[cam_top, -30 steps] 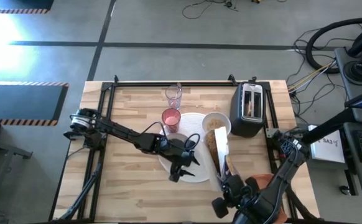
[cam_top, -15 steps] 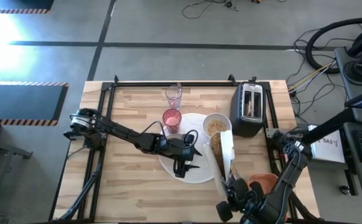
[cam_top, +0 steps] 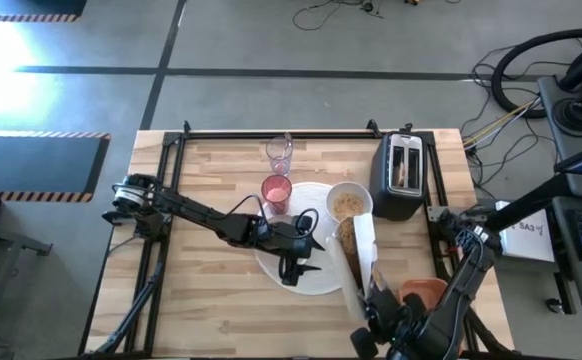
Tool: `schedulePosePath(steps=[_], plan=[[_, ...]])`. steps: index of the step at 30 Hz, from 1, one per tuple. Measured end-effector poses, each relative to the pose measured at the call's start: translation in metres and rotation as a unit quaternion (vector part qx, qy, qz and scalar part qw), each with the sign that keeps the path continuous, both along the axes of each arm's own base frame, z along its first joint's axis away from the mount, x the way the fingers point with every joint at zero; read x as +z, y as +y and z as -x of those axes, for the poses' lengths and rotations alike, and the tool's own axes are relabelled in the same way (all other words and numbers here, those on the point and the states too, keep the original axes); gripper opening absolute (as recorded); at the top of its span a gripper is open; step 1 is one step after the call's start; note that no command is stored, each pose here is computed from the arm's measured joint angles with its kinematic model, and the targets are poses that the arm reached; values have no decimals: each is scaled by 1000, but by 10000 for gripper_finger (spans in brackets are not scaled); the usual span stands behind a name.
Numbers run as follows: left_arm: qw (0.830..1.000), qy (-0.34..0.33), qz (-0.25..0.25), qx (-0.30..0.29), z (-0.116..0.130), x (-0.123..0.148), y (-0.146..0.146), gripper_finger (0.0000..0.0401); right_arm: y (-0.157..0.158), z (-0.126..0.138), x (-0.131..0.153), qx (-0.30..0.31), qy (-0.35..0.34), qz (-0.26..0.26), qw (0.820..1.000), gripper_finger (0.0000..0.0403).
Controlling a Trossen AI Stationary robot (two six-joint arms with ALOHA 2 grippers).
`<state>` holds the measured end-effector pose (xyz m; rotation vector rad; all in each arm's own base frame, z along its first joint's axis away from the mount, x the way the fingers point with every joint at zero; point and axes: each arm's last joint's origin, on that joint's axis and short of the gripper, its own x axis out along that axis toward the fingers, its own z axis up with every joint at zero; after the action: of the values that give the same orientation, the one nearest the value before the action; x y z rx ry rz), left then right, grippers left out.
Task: Arrange a breakfast setting
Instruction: Pour the cereal from the cereal box into the white bowl
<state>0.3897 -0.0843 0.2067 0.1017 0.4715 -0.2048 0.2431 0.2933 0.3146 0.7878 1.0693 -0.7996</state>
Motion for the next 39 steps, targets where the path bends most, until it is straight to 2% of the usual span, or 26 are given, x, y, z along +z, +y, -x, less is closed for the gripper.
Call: schedulePosePath(steps=[4, 12, 19, 23, 28, 34, 39], plan=[[1000, -1, -1, 0, 0, 0, 0, 233, -5, 3, 9, 14, -1, -8, 1000, 53], [1000, -10, 1, -1, -2, 5, -1, 233, -10, 5, 17, 37, -6, -9, 999, 117], [1000, -13, 1, 0, -3, 7, 0, 233, -10, 6, 17, 28, 2, -18, 999, 134], [1000, -15, -1, 6, -5, 9, 4, 233, -10, 6, 17, 24, 1, -19, 1000, 125], [999, -37, -28, 26, -9, 12, 19, 233, -11, 5, 16, 22, 1, -19, 1000, 86], [998, -65, -13, -23, -13, 17, 33, 233, -11, 5, 16, 20, 3, -18, 1000, 32], [994, -100, 2, -46, -16, 24, 38, 233, -11, 5, 16, 28, 4, -16, 999, 25]])
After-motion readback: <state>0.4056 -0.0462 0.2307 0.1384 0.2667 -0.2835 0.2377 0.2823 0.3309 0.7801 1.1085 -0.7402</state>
